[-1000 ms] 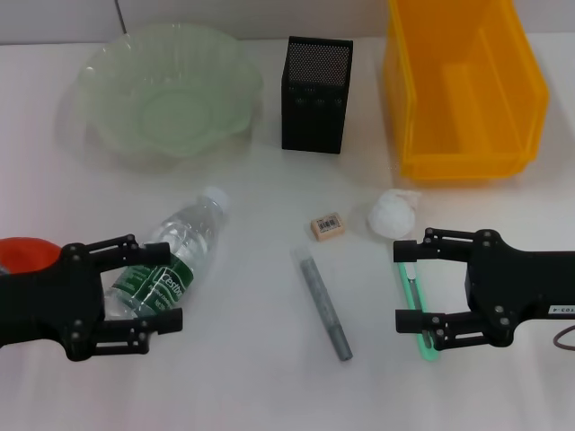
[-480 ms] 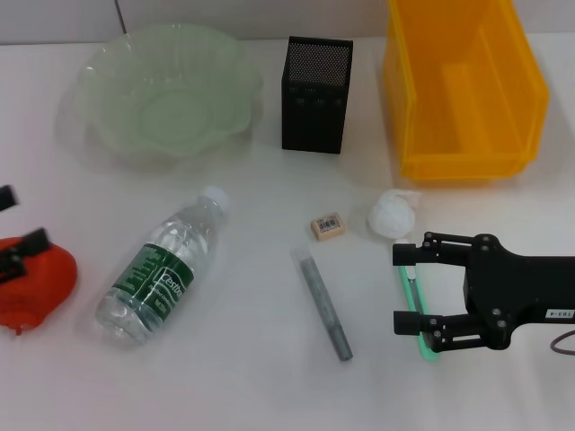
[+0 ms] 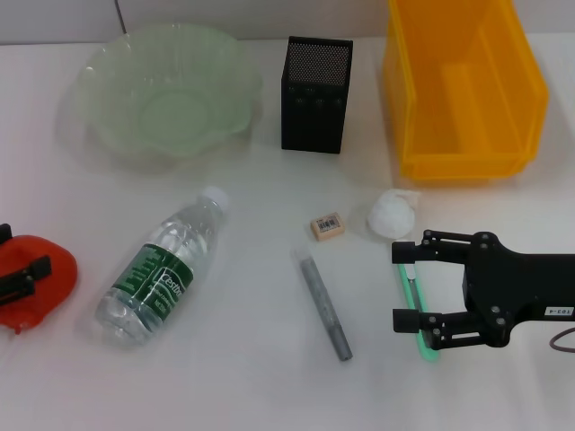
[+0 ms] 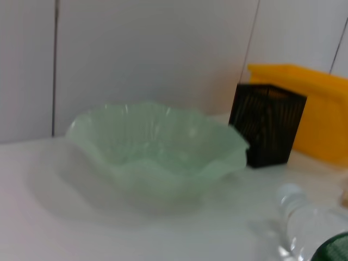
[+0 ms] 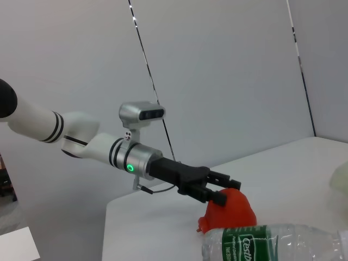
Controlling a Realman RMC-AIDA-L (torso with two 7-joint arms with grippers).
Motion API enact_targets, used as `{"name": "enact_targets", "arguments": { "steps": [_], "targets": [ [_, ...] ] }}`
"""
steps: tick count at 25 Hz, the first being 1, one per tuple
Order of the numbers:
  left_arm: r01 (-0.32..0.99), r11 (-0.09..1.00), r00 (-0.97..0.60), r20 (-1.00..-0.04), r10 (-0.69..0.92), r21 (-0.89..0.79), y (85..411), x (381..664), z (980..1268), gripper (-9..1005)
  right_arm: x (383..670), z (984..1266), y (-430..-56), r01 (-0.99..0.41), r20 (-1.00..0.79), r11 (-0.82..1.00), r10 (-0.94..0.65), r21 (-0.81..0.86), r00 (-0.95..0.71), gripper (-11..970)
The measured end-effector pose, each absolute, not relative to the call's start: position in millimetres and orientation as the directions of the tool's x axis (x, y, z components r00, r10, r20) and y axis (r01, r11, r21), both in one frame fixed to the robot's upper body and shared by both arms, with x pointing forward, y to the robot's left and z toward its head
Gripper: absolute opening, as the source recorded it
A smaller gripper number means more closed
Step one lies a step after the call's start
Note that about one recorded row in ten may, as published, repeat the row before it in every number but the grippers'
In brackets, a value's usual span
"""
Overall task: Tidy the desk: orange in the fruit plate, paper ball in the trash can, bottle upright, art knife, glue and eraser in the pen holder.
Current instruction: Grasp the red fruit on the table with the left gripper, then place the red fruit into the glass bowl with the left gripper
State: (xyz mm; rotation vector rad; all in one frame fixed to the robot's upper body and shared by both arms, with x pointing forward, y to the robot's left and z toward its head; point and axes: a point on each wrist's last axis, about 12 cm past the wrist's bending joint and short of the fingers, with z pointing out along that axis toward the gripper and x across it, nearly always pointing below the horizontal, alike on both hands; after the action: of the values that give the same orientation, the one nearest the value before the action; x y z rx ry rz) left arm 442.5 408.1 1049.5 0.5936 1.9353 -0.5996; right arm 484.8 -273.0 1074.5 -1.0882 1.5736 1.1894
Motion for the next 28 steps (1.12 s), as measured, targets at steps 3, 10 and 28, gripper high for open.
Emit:
{"name": "enact_targets", "arguments": {
  "steps": [3, 10, 28],
  "targets": [
    [0.611, 0.780, -0.419, -0.891, 0.174, -0.135, 405.1, 449.5, 1042.7, 748, 485.0, 1074.6, -273.0, -0.960, -0.958, 0.165, -0.140, 0.226, -0.249, 826],
    [0.587, 0.802, -0.431, -0.881, 0.192, -0.113, 408.0, 453.6, 1041.8, 731, 484.3, 1074.1, -273.4, -0.959, -0.958, 0.167, -0.140, 0.228, -0.251, 825],
    [0.622, 0.772, -0.331, -0.938, 0.102, -0.136, 395.0, 467.5, 1060.7, 239, 487.5, 1073.0, -272.6, -0.958, -0.957, 0.185, -0.149, 0.221, -0.250, 824]
  ]
}}
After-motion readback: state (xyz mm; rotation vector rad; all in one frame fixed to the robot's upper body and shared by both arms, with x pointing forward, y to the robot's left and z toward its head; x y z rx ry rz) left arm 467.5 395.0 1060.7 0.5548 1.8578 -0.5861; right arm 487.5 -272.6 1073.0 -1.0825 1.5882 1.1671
